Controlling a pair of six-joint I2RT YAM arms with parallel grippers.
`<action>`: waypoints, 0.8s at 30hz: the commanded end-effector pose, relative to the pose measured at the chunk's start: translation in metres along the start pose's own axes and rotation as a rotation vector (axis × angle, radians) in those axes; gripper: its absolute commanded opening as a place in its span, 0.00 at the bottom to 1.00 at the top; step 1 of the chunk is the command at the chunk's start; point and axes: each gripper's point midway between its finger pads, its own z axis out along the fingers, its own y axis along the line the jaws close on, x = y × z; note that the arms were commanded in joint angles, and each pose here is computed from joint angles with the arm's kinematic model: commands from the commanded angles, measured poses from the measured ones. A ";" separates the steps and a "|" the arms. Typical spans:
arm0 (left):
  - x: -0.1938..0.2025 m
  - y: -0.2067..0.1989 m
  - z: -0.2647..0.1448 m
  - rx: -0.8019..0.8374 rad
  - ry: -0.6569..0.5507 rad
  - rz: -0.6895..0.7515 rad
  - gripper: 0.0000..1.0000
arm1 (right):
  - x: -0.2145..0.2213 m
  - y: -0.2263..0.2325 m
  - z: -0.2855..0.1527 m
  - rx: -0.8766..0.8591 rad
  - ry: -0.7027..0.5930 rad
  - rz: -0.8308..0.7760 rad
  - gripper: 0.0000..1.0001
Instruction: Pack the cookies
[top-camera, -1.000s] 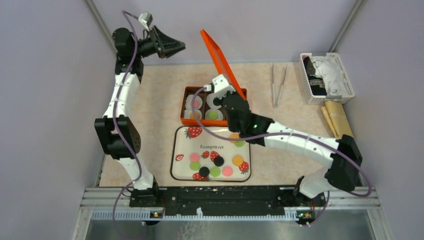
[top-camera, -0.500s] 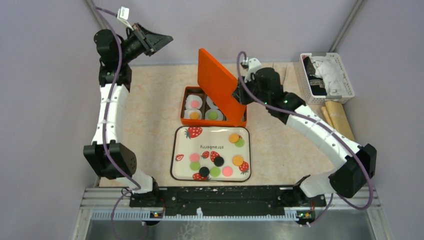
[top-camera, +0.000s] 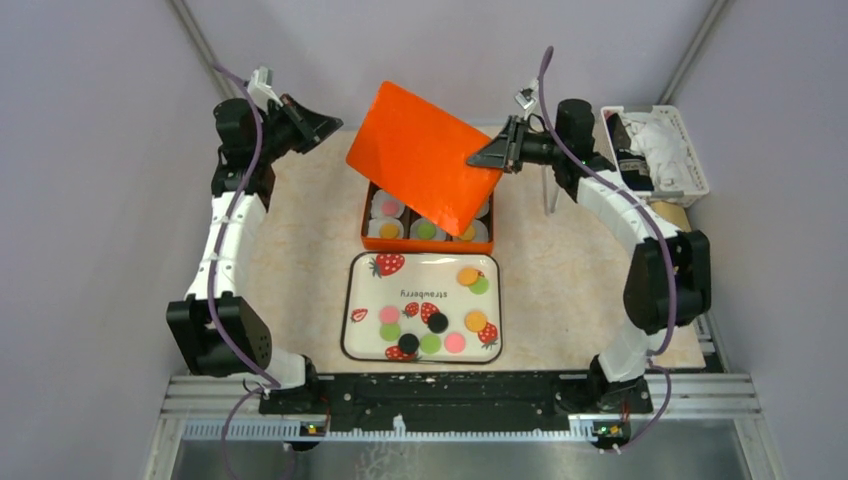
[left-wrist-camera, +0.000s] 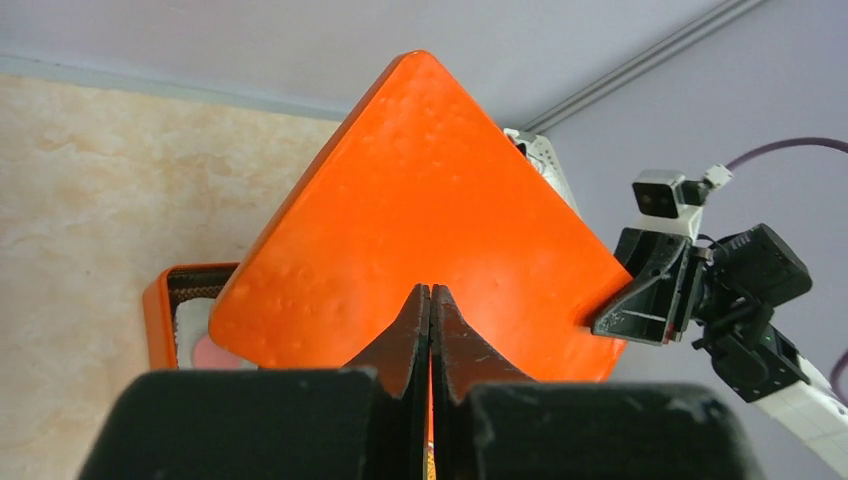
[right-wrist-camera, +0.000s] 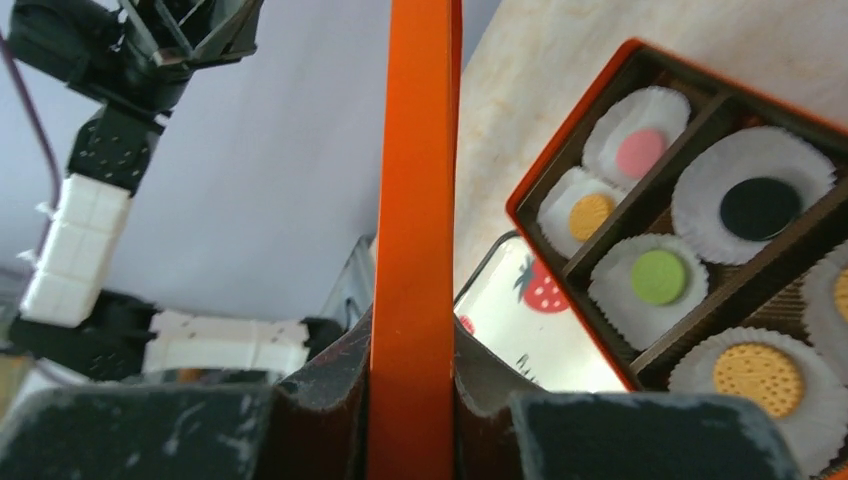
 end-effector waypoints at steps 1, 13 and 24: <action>-0.009 -0.010 -0.006 0.001 -0.053 0.087 0.00 | -0.016 0.040 -0.009 -0.282 0.089 -0.020 0.00; 0.021 0.026 0.018 0.003 0.056 0.025 0.00 | 0.005 0.023 -0.025 -0.515 0.223 0.079 0.00; 0.040 0.003 0.017 0.220 0.133 0.054 0.40 | 0.018 -0.003 -0.017 -0.496 0.241 0.061 0.00</action>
